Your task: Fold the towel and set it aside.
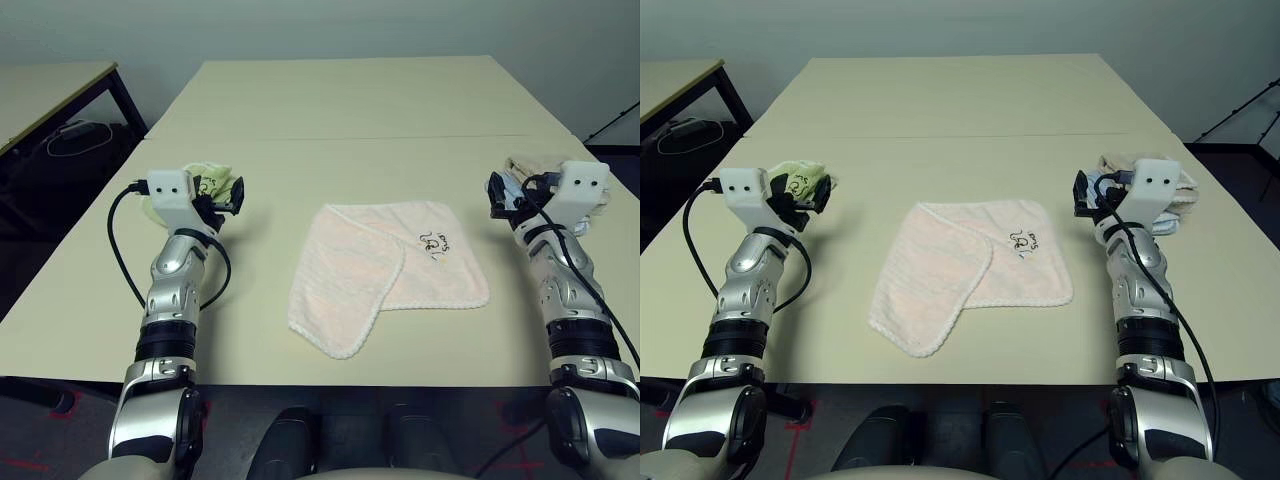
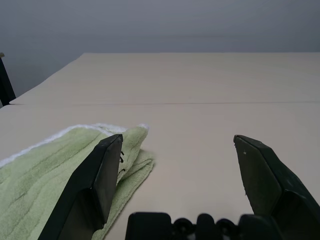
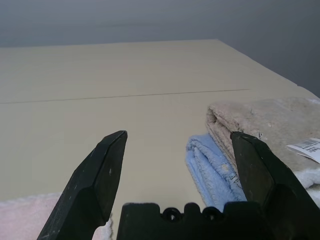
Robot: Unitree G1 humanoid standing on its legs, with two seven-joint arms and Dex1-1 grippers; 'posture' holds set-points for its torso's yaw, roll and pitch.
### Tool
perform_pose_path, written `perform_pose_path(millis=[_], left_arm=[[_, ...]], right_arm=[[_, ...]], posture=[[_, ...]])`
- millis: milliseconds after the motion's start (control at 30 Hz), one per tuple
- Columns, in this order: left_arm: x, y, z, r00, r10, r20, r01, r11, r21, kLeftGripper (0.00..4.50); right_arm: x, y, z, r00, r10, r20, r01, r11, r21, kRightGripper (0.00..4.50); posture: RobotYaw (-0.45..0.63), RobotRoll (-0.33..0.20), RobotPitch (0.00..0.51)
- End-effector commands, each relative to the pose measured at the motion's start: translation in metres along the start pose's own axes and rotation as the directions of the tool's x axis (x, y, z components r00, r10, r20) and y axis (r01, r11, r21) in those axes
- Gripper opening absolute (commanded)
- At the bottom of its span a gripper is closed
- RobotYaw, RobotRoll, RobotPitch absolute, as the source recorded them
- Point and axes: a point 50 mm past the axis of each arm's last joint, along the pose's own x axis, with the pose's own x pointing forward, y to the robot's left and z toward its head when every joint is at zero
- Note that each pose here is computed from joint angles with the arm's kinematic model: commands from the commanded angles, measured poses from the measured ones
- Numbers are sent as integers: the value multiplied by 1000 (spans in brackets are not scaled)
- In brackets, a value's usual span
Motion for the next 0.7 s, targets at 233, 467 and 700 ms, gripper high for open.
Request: perform_pose_path(millis=[233,467,700], left_arm=[[-3,6,-3,1000,16,-8,-16,1000,21,4500],[-5,7,-5,999,-25,-38,26,1000,9,4500],[-12,18,-5,983,-163,-80,166,986,24,4500]], right_arm=[[-4,-4,-4,999,46,-20,-46,999,-18,4483],[-3,-4,-5,998,54,-29,-55,998,-25,4483],[-3,-3,-5,996,84,-37,-85,996,-38,4483]], posture=[[-6,0,41],[0,0,46],[0,0,47]])
